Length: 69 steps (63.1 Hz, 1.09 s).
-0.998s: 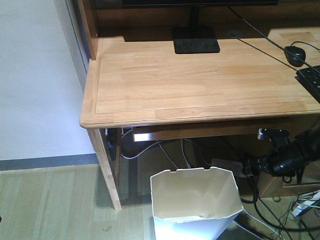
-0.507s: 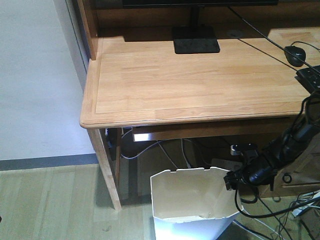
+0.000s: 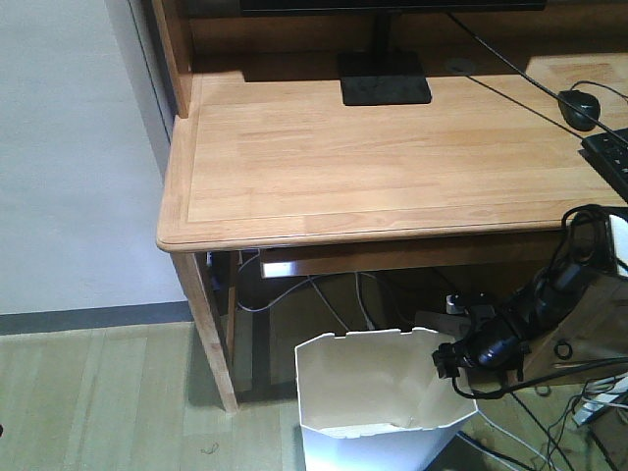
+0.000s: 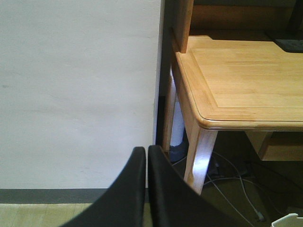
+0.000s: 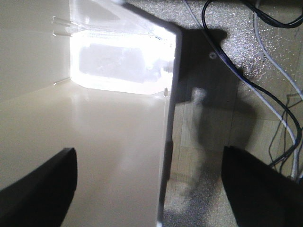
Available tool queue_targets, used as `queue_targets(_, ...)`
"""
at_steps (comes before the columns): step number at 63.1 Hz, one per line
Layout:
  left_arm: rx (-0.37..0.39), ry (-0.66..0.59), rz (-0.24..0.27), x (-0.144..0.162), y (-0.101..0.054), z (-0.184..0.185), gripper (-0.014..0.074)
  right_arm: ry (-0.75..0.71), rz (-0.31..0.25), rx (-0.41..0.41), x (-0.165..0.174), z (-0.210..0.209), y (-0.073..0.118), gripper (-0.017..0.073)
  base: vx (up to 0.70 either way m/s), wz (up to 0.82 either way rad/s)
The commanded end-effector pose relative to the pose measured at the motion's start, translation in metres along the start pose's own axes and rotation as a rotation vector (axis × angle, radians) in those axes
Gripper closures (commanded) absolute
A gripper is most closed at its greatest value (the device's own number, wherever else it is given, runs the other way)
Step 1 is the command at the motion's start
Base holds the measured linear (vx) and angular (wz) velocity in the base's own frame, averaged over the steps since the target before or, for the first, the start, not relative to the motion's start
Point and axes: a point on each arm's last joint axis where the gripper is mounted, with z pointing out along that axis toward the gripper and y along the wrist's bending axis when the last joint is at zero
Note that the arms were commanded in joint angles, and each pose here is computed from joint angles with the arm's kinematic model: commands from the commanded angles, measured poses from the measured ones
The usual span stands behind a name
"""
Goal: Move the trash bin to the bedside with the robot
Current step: 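Close the right gripper on the bin rim nearest the robot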
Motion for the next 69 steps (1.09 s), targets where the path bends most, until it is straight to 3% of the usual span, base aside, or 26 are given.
queue_targets(1, 0.011, -0.076, -0.006, -0.005, -0.001, -0.001, 0.06, -0.057, -0.013, -0.01, -0.021, -0.008, -0.003, -0.0035, 0.0, 0.0)
queue_targets(14, 0.011, -0.076, -0.006, -0.005, -0.001, -0.001, 0.06, -0.05, 0.064, -0.039, -0.02, 0.015, -0.012, -0.0034, 0.0, 0.0)
queue_targets(28, 0.011, -0.076, -0.006, -0.005, -0.001, -0.001, 0.06, -0.031, 0.076, -0.088, -0.016, 0.032, -0.015, 0.0051, 0.0, 0.0)
queue_targets(36, 0.011, -0.076, -0.006, -0.005, -0.001, -0.001, 0.06, -0.03, 0.07, -0.116, -0.018, 0.032, -0.012, 0.0207, 0.0, 0.0)
queue_targets(48, 0.011, -0.076, -0.006, -0.005, -0.001, -0.001, 0.06, -0.03, 0.051, -0.177, -0.024, 0.03, -0.008, 0.0578, 0.0, 0.0)
queue_targets(63, 0.011, -0.076, -0.006, -0.005, -0.001, -0.001, 0.06, -0.034, 0.036, -0.208, -0.029, 0.023, -0.007, 0.0568, 0.0, 0.0)
queue_targets(69, 0.011, -0.076, -0.006, -0.005, -0.001, -0.001, 0.06, -0.043, 0.005, -0.219, -0.032, 0.014, -0.005, 0.0567, 0.0, 0.0)
